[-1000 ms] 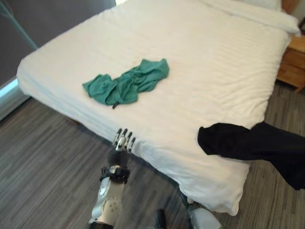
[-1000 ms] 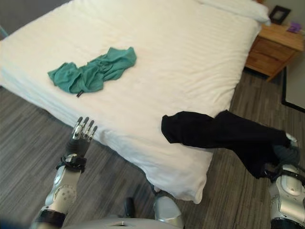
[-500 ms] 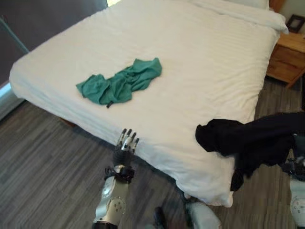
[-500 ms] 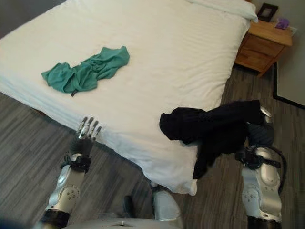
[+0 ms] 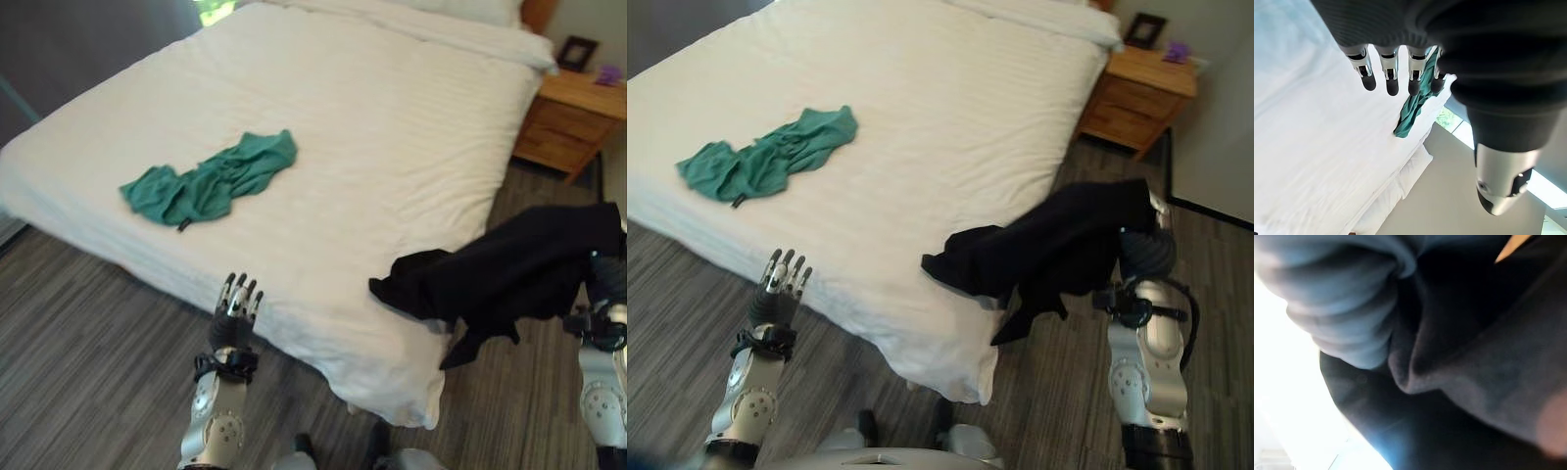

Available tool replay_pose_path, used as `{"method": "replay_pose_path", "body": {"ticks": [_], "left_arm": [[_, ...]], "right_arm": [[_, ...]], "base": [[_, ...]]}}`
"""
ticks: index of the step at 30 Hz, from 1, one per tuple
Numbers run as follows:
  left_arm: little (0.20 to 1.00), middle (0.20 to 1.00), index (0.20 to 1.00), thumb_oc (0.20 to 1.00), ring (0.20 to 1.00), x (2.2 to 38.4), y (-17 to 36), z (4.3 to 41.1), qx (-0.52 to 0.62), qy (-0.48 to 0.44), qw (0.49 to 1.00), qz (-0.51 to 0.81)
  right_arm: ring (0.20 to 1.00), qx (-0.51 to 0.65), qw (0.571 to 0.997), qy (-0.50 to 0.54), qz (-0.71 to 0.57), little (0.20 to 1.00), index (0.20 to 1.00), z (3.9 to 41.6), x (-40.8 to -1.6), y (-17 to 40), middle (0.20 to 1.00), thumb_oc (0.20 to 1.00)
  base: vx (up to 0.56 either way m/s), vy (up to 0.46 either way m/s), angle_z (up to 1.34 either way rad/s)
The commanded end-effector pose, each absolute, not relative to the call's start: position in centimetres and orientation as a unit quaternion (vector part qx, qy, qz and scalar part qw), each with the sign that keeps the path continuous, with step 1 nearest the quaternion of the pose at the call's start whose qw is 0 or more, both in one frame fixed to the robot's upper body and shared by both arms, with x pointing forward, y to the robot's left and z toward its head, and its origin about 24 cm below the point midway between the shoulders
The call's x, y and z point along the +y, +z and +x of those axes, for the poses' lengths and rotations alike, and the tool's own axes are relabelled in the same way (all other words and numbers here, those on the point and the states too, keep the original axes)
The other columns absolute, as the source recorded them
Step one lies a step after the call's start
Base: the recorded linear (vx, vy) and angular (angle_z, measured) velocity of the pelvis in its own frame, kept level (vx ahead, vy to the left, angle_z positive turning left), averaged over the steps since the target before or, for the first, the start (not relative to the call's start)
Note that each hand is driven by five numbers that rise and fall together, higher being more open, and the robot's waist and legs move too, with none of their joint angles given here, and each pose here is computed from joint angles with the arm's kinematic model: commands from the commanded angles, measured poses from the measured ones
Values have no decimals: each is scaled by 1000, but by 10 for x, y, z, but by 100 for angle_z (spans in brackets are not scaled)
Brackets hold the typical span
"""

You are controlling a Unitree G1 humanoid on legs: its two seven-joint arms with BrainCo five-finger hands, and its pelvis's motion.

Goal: Pick up bed clothes into laundry basket.

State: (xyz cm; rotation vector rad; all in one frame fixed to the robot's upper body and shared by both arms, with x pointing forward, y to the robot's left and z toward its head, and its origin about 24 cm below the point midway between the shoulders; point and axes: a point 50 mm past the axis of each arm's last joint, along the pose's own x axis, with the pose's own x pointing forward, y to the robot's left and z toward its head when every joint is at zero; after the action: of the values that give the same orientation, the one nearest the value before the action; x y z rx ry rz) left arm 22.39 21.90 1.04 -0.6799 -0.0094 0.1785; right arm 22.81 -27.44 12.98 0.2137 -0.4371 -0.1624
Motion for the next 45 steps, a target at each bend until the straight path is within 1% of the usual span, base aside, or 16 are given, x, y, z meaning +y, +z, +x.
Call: {"method": "replay_pose_path", "body": {"ticks": [1, 3, 6, 9, 15, 19, 21, 23, 27, 29, 31, 33, 37, 40, 43, 45], "left_arm": [[1000, 1000, 1000, 1000, 1000, 235, 33, 225, -65, 91, 943, -314], [1000, 1000, 1000, 1000, 1000, 240, 29, 221, -59, 105, 945, -303], [1000, 1000, 1000, 1000, 1000, 243, 39, 226, -85, 106, 944, -299], [1000, 1000, 1000, 1000, 1000, 244, 42, 229, -93, 115, 942, -302], [1000, 1000, 1000, 1000, 1000, 266, 48, 232, -112, 158, 939, -283], [1000, 1000, 1000, 1000, 1000, 268, 56, 240, -111, 134, 952, -250], [1000, 1000, 1000, 1000, 1000, 265, 65, 249, -114, 111, 962, -221], [1000, 1000, 1000, 1000, 1000, 277, 71, 247, -113, 122, 968, -190], [1000, 1000, 1000, 1000, 1000, 284, 67, 242, -102, 130, 972, -167], [1000, 1000, 1000, 1000, 1000, 283, 61, 235, -92, 129, 972, -171], [1000, 1000, 1000, 1000, 1000, 281, 58, 234, -89, 132, 971, -179], [1000, 1000, 1000, 1000, 1000, 270, 50, 232, -83, 131, 965, -211], [1000, 1000, 1000, 1000, 1000, 262, 39, 224, -63, 122, 967, -214], [1000, 1000, 1000, 1000, 1000, 273, 36, 214, -62, 150, 963, -216], [1000, 1000, 1000, 1000, 1000, 277, 36, 213, -53, 151, 969, -189], [1000, 1000, 1000, 1000, 1000, 285, 38, 216, -37, 162, 977, -135]], "right_arm": [[200, -289, 943, -73, 145, 200, 200, 232, -274, 155, 200, 200], [200, -295, 944, -54, 139, 200, 200, 230, -266, 158, 200, 200], [200, -307, 941, -83, 113, 200, 200, 225, -281, 165, 200, 200], [200, -312, 939, -91, 117, 200, 200, 226, -282, 167, 200, 200], [200, -325, 936, -71, 112, 200, 200, 229, -269, 174, 200, 200], [200, -303, 938, -95, 140, 200, 200, 221, -275, 159, 200, 200], [200, -296, 934, -99, 175, 200, 200, 221, -267, 150, 200, 200], [200, -292, 926, -68, 228, 200, 200, 223, -252, 145, 200, 200], [200, -284, 938, -54, 189, 200, 200, 219, -257, 147, 200, 200], [200, -280, 941, -69, 179, 200, 200, 216, -265, 144, 200, 200], [200, -275, 941, -77, 180, 200, 200, 215, -268, 140, 200, 200], [200, -272, 939, -82, 193, 200, 200, 214, -269, 137, 200, 200], [200, -261, 944, -55, 196, 200, 200, 222, -259, 135, 200, 200], [200, -261, 944, -45, 198, 200, 200, 226, -258, 137, 200, 200], [200, -250, 949, -47, 185, 200, 200, 223, -261, 135, 200, 200], [200, -227, 954, -47, 190, 200, 200, 221, -261, 127, 200, 200]], "base": [[4, 39, -5], [98, 187, 14], [125, 309, -8], [121, 343, -1], [246, 545, -49], [303, 659, -24], [199, 672, 25], [123, 662, -11], [130, 512, -29], [73, 393, -42], [58, 233, -40], [69, 169, -40], [22, -41, -33], [63, -66, -71], [61, -63, -7], [7, -88, 0]]}}
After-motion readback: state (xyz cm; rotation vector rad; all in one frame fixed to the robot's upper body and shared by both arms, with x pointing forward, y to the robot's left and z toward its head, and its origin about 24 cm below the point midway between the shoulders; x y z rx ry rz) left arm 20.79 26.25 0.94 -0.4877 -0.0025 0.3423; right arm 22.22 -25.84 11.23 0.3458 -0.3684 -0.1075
